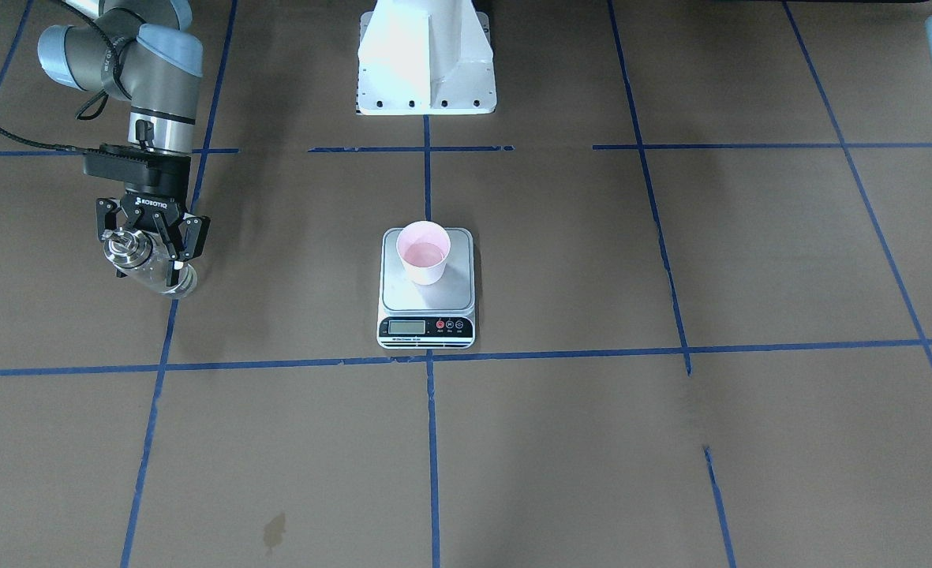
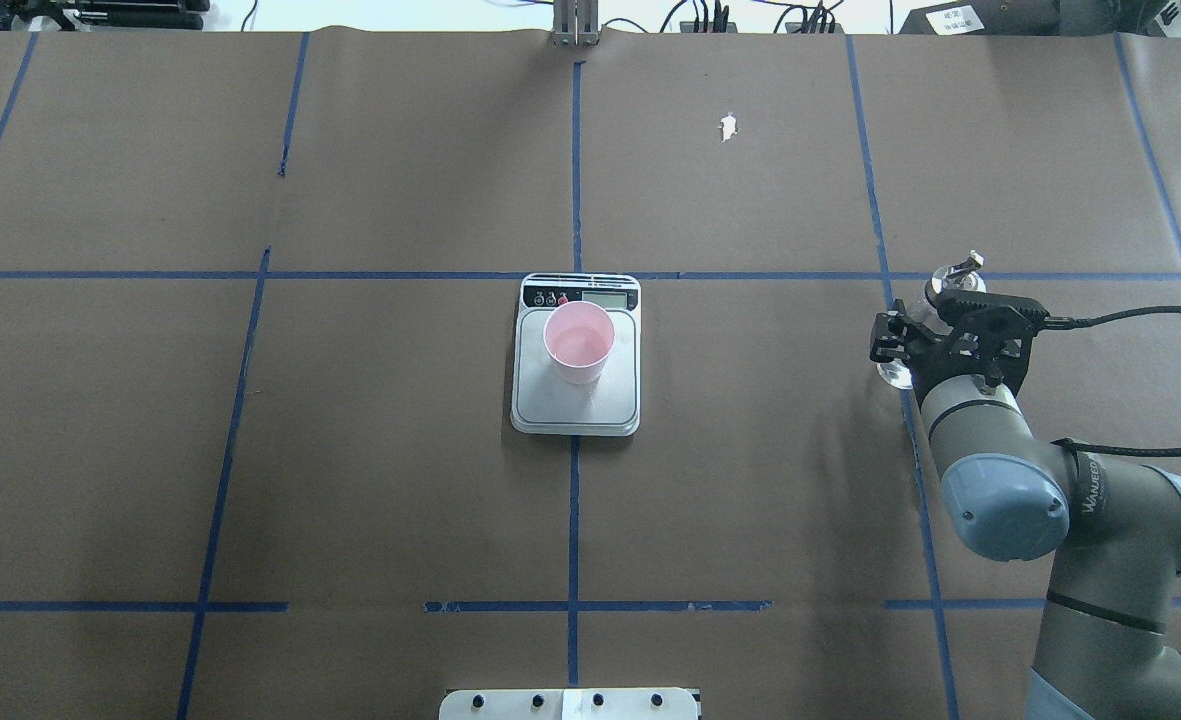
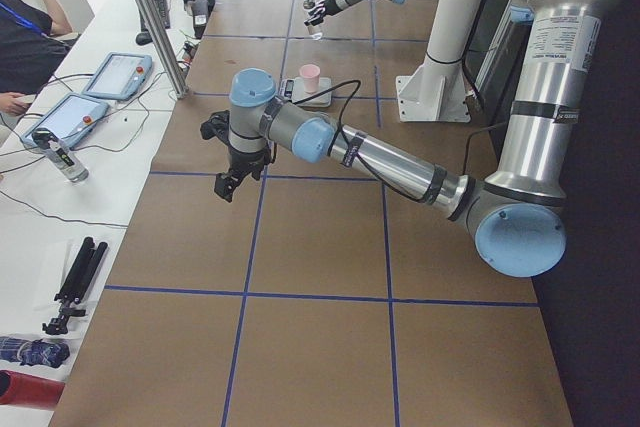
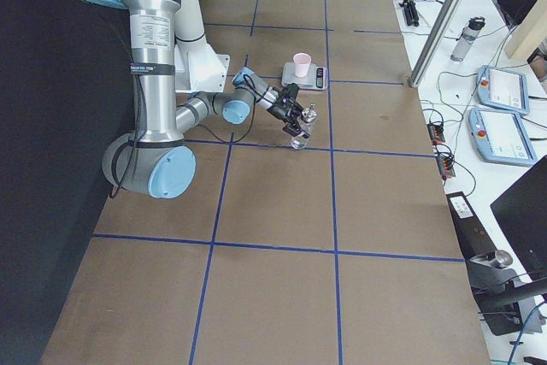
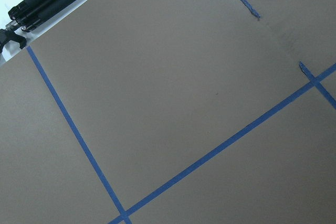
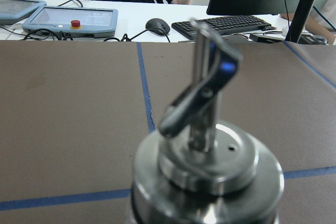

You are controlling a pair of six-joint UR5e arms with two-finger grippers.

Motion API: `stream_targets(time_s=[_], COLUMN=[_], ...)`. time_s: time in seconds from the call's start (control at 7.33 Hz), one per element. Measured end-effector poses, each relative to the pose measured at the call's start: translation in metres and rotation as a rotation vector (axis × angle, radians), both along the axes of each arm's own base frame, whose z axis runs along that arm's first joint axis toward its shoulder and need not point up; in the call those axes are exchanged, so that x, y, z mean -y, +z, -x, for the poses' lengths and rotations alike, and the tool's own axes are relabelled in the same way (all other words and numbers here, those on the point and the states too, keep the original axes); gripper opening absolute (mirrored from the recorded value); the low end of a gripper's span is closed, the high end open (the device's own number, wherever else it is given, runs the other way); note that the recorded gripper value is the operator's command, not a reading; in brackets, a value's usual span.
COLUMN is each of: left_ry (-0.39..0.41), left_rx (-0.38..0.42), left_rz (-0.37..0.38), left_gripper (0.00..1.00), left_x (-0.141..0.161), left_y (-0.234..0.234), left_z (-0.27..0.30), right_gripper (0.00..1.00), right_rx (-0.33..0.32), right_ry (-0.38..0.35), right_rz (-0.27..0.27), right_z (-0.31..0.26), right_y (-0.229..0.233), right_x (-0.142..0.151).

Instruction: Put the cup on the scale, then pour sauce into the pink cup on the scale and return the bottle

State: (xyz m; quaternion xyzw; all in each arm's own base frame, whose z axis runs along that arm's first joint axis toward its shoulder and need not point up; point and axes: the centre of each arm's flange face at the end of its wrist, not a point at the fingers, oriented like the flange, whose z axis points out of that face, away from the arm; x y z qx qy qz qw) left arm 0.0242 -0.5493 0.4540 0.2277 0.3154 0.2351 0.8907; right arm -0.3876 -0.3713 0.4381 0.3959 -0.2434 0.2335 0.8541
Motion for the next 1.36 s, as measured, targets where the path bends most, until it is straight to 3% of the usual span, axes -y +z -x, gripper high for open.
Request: stream_targets(time_s=[1.36], left_ry=[0.000], left_rx=[0.000], left_rz=[-0.002], left_gripper=[1.00], left_x=[0.0004], left_y=[-0.0009], left_z=[-0.0003], right_gripper=[0.68], right_rx=[-0.008], right_ry=[-0.001], right_rz=[0.003], right_z=[0.0018], right_y=[0.0043], right_x=[0.0000])
